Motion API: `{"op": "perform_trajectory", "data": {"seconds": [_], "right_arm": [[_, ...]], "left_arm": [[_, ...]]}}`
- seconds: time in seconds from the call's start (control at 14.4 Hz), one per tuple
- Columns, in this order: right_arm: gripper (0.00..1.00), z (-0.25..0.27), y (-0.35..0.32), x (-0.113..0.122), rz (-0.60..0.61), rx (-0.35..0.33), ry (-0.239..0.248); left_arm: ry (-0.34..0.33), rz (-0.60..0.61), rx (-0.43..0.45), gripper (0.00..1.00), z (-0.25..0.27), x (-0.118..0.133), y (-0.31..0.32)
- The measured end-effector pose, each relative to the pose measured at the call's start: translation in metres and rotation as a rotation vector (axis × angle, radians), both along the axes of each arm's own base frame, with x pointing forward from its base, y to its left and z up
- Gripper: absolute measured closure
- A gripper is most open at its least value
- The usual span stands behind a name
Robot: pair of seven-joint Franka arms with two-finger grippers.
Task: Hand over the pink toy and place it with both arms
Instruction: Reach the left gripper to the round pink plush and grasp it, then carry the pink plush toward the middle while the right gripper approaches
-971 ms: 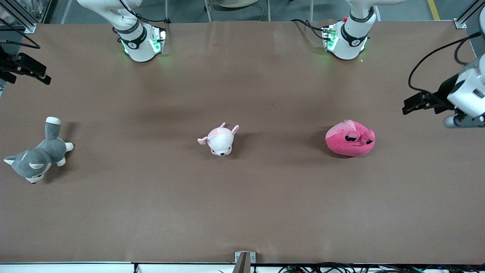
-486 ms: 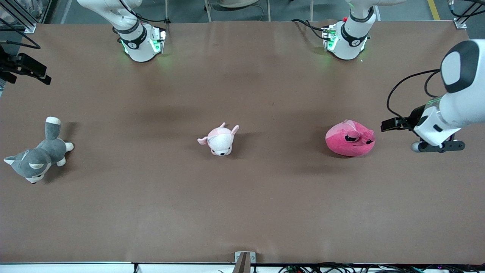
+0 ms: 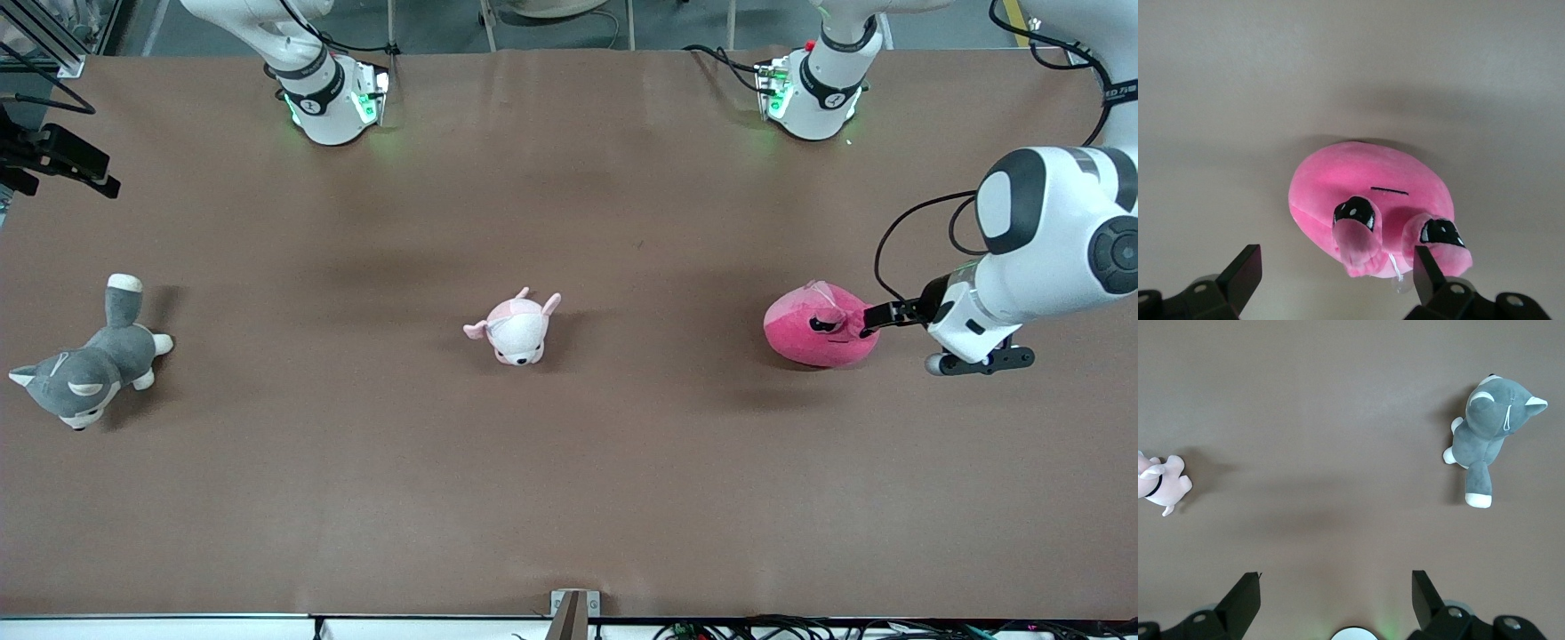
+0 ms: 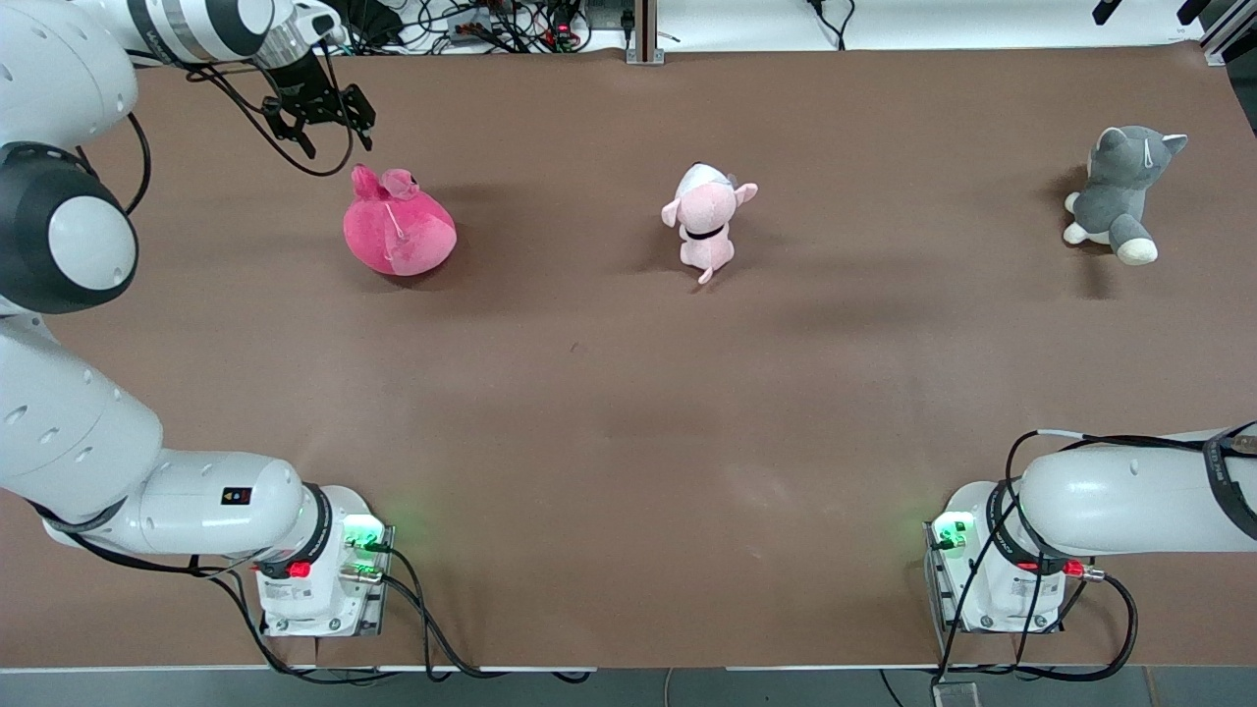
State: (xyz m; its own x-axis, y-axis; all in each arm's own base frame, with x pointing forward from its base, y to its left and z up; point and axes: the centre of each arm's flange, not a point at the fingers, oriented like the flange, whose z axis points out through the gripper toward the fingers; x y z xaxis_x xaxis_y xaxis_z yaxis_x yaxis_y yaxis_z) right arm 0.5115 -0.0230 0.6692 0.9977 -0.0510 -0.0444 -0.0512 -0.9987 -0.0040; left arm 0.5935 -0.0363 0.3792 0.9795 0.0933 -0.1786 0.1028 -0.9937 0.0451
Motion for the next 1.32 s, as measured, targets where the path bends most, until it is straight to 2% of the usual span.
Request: {"op": "perform_trajectory", "data": {"seconds": [0.28, 0.62, 0.69, 0.83, 0.9, 0.97, 1.11, 1.18, 1.25, 1.32], "right_arm": [[0.00, 0.003, -0.001, 0.000, -0.001, 0.000, -0.008], [0.00, -0.001, -0.007, 0.003, -0.014, -0.001, -0.007], [0.00, -0.005, -0.009, 0.006, -0.017, -0.001, -0.006], [0.00, -0.015, -0.014, 0.017, -0.027, -0.003, -0.014], [0.00, -0.023, -0.019, 0.024, -0.035, -0.004, -0.013], [0.00, -0.031, -0.024, 0.030, -0.044, -0.005, -0.007], [0.00, -0.056, -0.032, 0.045, -0.058, -0.007, 0.020], [0.00, -0.072, -0.034, 0.054, -0.061, -0.008, 0.042], [0.00, -0.089, -0.036, 0.062, -0.063, -0.009, 0.063], [0.00, -0.101, -0.036, 0.069, -0.065, -0.009, 0.077]], "left_arm": [[0.014, -0.001, 0.001, 0.02, -0.020, -0.004, -0.002], [0.015, -0.001, 0.001, 0.12, -0.035, -0.004, -0.003], [0.016, -0.002, 0.001, 0.17, -0.039, -0.004, -0.004], [0.021, -0.002, 0.002, 0.35, -0.045, -0.004, -0.004], [0.021, -0.003, 0.002, 0.35, -0.048, -0.004, -0.005], [0.021, -0.005, 0.002, 0.41, -0.051, -0.004, -0.006], [0.024, 0.006, 0.003, 0.60, -0.053, -0.004, -0.013], [0.024, 0.020, 0.005, 0.73, -0.053, -0.004, -0.017], [0.025, 0.036, 0.007, 0.80, -0.053, -0.004, -0.021], [0.025, 0.053, 0.010, 0.80, -0.052, -0.005, -0.026]]}}
